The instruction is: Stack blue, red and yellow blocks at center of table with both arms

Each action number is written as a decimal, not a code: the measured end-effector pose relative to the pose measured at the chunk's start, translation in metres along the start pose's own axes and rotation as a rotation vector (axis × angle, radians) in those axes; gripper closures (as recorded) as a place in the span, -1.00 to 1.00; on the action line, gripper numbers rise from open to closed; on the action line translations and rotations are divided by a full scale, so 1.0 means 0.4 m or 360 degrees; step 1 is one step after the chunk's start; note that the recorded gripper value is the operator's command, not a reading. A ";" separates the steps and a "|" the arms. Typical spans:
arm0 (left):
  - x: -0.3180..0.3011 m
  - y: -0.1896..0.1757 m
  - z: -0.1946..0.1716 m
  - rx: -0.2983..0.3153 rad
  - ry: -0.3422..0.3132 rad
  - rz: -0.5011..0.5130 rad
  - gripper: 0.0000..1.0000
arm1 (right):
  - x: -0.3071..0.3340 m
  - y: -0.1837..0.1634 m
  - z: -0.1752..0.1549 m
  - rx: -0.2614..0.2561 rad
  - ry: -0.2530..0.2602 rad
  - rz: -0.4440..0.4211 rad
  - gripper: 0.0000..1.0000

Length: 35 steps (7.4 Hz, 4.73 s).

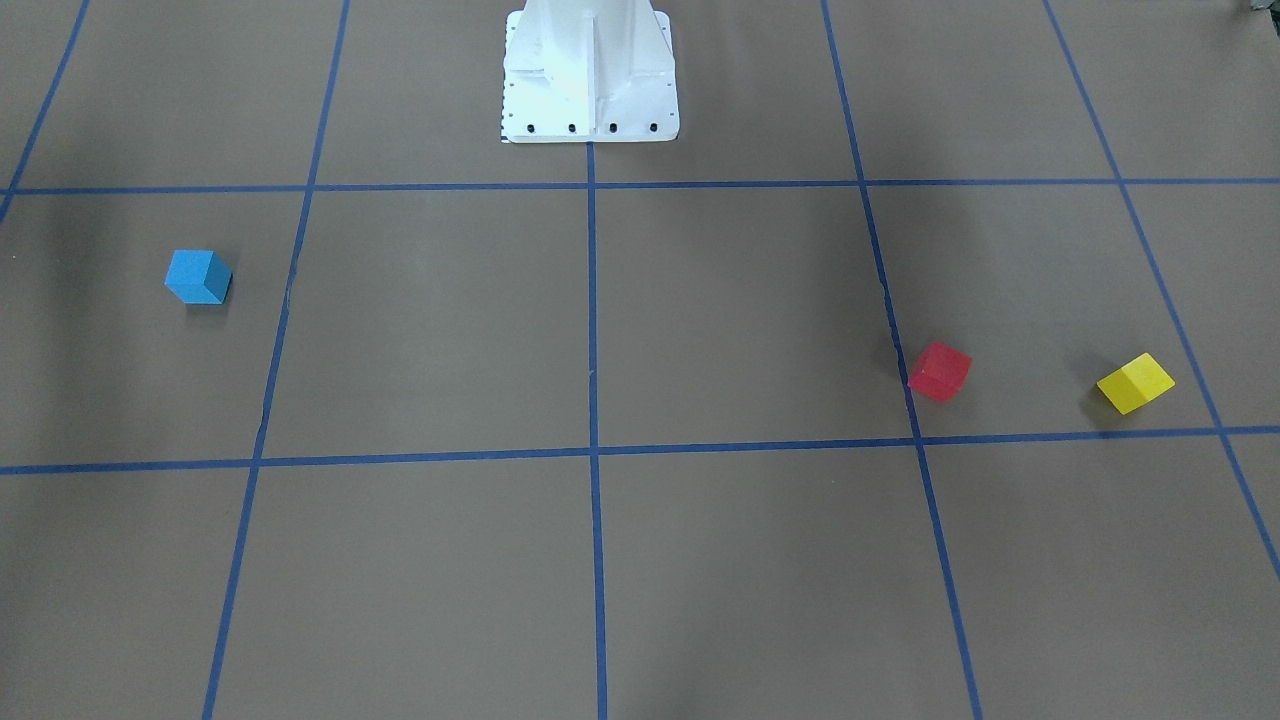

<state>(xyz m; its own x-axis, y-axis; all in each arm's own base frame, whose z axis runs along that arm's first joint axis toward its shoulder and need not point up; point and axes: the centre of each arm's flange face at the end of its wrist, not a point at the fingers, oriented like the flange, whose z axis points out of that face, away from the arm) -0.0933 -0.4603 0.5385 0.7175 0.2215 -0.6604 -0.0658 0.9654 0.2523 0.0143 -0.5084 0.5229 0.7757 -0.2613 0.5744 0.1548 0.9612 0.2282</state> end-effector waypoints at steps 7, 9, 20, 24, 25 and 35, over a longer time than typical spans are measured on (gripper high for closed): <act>0.049 -0.112 -0.054 0.0329 -0.0045 0.0333 -1.00 | -0.310 0.130 0.164 0.0329 -0.0285 0.0304 -0.99; 0.049 -0.113 -0.054 0.0333 -0.0045 0.0339 -1.00 | -0.482 0.235 0.235 0.0364 -0.0222 0.0425 -0.99; 0.057 -0.113 -0.063 0.0344 -0.0047 0.0351 -1.00 | -0.685 0.358 0.472 0.0324 -0.0031 0.0342 1.00; 0.054 -0.112 -0.061 0.0341 -0.0047 0.0349 -1.00 | -0.789 0.264 0.423 0.0347 -0.0174 0.0315 1.00; 0.052 -0.112 -0.058 0.0338 -0.0046 0.0346 -1.00 | -0.865 0.183 0.409 0.0370 -0.0199 0.0317 1.00; 0.025 -0.108 -0.030 0.0301 -0.0039 0.0306 -1.00 | -1.817 -0.339 0.303 0.0301 -0.0130 0.0574 -0.02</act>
<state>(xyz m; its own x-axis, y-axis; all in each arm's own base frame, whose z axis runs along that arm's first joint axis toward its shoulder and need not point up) -0.0917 -0.4982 0.5125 0.7212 0.3924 -0.5709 -0.0733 0.8627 0.5004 -0.6446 -0.4595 0.1697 0.7075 0.0757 0.7026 -0.2391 0.9612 0.1372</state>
